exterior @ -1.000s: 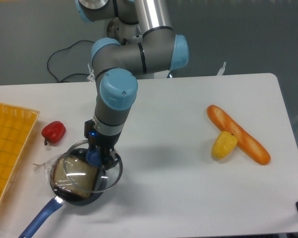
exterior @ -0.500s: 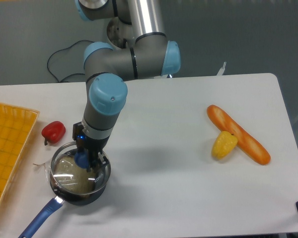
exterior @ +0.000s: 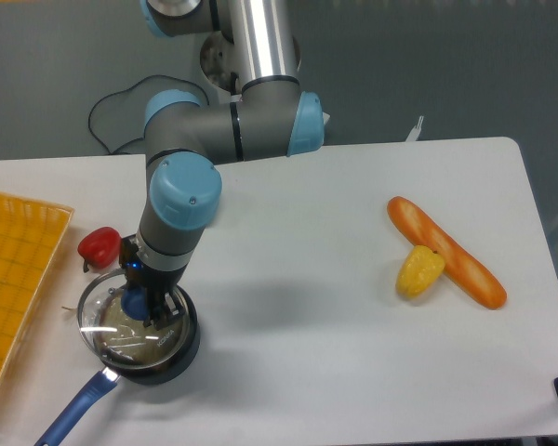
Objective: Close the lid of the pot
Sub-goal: 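Lower the glass lid down onto the rim of the pan, then press and adjust the lid by its knob to seat it on the pan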
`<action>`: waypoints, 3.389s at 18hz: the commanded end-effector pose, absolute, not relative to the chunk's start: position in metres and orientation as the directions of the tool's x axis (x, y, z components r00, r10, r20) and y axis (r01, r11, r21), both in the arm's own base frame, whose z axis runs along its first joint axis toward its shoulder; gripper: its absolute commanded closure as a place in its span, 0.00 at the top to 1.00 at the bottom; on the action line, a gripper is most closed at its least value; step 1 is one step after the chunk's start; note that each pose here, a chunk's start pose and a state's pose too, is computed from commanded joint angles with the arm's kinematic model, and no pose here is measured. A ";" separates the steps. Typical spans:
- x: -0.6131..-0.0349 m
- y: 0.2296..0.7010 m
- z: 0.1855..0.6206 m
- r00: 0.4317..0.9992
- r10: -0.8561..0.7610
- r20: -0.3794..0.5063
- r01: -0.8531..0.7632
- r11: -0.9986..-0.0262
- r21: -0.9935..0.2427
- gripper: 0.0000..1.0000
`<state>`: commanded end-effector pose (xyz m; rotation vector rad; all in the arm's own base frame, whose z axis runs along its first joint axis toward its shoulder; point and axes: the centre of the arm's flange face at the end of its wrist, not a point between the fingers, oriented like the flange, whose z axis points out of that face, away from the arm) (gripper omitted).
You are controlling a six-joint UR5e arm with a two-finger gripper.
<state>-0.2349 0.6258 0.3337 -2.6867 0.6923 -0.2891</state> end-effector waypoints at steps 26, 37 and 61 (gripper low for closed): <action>-0.219 0.630 0.315 0.855 -0.499 0.142 -0.422 -0.828 -0.368 0.49; -0.220 0.634 0.305 0.854 -0.498 0.151 -0.421 -0.831 -0.362 0.49; -0.227 0.638 0.299 0.850 -0.505 0.148 -0.429 -0.828 -0.362 0.49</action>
